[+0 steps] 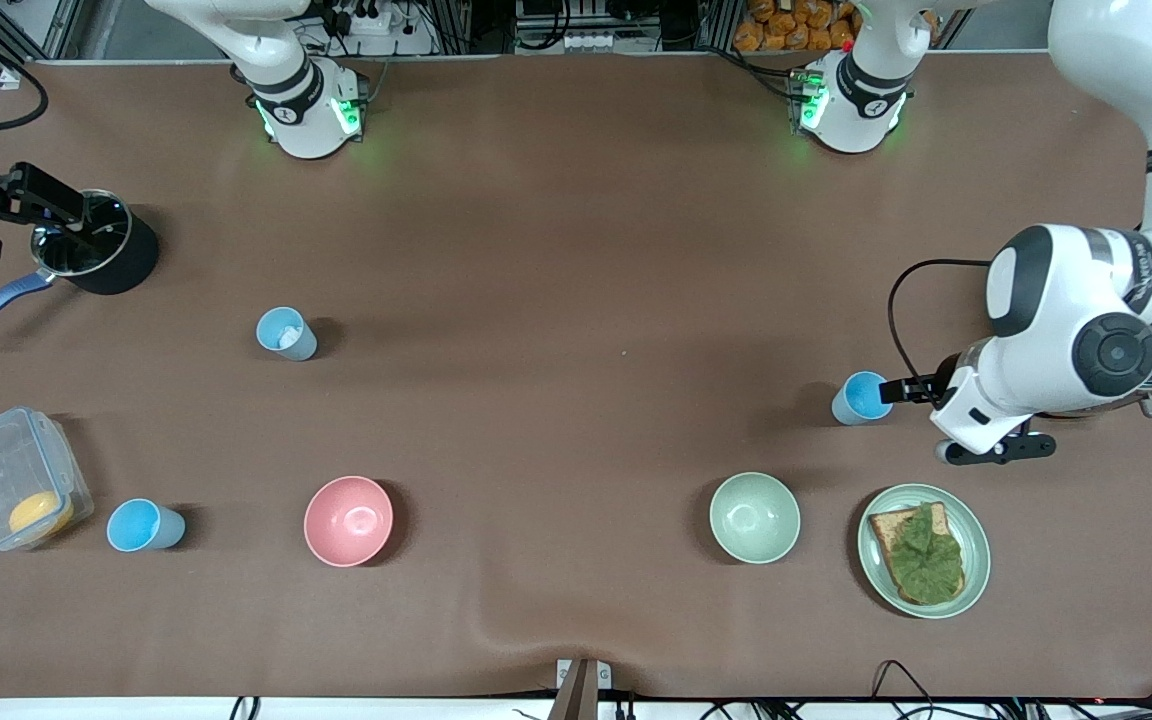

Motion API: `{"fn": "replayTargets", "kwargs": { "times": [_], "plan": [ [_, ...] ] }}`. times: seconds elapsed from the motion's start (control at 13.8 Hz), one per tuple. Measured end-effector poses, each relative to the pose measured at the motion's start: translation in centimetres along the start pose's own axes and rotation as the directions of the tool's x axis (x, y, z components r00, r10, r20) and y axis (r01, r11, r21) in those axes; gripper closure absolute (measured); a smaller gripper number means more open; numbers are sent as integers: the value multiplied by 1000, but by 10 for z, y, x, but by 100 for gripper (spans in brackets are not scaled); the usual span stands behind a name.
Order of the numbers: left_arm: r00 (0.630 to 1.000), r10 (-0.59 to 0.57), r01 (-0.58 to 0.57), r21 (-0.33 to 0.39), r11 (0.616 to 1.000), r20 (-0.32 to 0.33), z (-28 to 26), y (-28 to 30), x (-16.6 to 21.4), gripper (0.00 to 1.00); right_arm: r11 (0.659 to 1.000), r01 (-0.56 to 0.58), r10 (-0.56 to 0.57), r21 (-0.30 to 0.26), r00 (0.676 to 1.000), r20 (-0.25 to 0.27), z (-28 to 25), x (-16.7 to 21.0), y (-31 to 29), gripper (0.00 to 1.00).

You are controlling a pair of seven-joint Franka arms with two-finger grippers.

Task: Stack blue cups with both arms
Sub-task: 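Reach the left gripper down to the blue cup beside the toaster, then close the left gripper around the blue cup's rim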

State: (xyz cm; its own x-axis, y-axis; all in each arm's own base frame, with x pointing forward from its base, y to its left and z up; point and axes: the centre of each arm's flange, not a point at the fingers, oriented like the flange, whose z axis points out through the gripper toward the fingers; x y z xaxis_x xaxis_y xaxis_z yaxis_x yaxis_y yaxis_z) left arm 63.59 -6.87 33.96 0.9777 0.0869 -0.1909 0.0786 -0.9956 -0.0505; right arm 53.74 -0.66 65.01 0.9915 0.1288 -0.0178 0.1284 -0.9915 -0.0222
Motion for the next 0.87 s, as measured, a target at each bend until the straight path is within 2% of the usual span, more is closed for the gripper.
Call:
{"fn": "replayTargets", "kwargs": {
  "times": [0.44,0.87],
  "plan": [
    [999,-5,5,-2,1000,40,63,-5,-2,0,1000,0,0,0,1000,2,1,0,0,0],
    [998,-8,9,-6,1000,67,100,-6,2,0,1000,0,0,1,1000,6,3,1,0,0]
  ]
}}
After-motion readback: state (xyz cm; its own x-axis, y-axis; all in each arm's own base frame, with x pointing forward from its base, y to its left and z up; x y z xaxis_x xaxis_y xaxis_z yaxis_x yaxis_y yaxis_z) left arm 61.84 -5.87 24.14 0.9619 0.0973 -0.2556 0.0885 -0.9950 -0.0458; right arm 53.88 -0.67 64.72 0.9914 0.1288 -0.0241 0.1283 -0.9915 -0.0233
